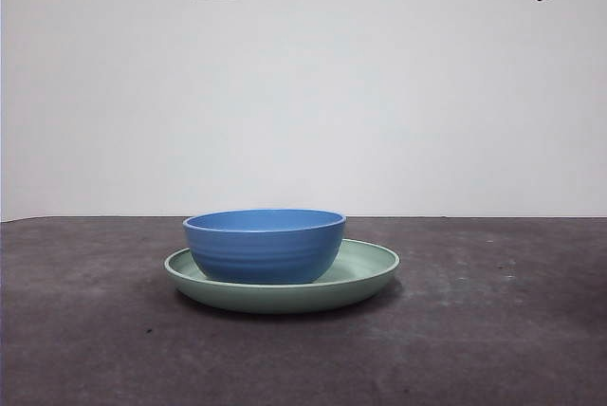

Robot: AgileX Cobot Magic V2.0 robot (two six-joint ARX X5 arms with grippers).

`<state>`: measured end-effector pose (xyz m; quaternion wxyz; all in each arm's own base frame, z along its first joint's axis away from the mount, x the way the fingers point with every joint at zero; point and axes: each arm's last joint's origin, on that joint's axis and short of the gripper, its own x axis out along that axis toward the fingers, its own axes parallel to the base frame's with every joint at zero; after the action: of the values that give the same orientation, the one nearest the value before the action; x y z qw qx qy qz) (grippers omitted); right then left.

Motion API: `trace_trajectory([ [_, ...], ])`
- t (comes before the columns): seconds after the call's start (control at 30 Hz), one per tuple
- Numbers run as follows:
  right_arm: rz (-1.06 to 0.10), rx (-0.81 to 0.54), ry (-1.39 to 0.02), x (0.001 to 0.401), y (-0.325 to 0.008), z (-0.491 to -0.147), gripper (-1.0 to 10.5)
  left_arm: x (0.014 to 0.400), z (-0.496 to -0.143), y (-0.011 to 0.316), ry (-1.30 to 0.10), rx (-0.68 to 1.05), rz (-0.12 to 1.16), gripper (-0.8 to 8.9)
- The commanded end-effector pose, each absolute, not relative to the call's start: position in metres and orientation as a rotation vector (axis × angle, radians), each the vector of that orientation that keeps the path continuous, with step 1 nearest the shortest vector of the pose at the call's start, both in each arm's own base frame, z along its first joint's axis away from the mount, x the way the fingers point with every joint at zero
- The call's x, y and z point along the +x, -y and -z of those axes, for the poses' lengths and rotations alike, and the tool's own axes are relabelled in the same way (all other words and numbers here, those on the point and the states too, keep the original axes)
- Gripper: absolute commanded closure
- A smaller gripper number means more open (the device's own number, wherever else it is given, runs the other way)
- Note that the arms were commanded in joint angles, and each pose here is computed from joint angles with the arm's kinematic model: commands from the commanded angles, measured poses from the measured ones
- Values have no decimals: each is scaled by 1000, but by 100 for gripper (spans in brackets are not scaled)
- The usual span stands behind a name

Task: Pick up the blue bowl, put it on the green plate, put it on desk

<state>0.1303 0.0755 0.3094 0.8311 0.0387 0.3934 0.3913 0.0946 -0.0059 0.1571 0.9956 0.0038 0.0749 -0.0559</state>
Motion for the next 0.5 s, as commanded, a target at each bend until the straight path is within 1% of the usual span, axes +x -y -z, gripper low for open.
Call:
trace_trajectory([
  [0.03,-843,70,-813,132,-77,-314,938,95,-149,6,-177,11,108,805],
  [0.5,-849,58,-800,131,-77,-314,938,95,-149,6,-177,11,108,805],
])
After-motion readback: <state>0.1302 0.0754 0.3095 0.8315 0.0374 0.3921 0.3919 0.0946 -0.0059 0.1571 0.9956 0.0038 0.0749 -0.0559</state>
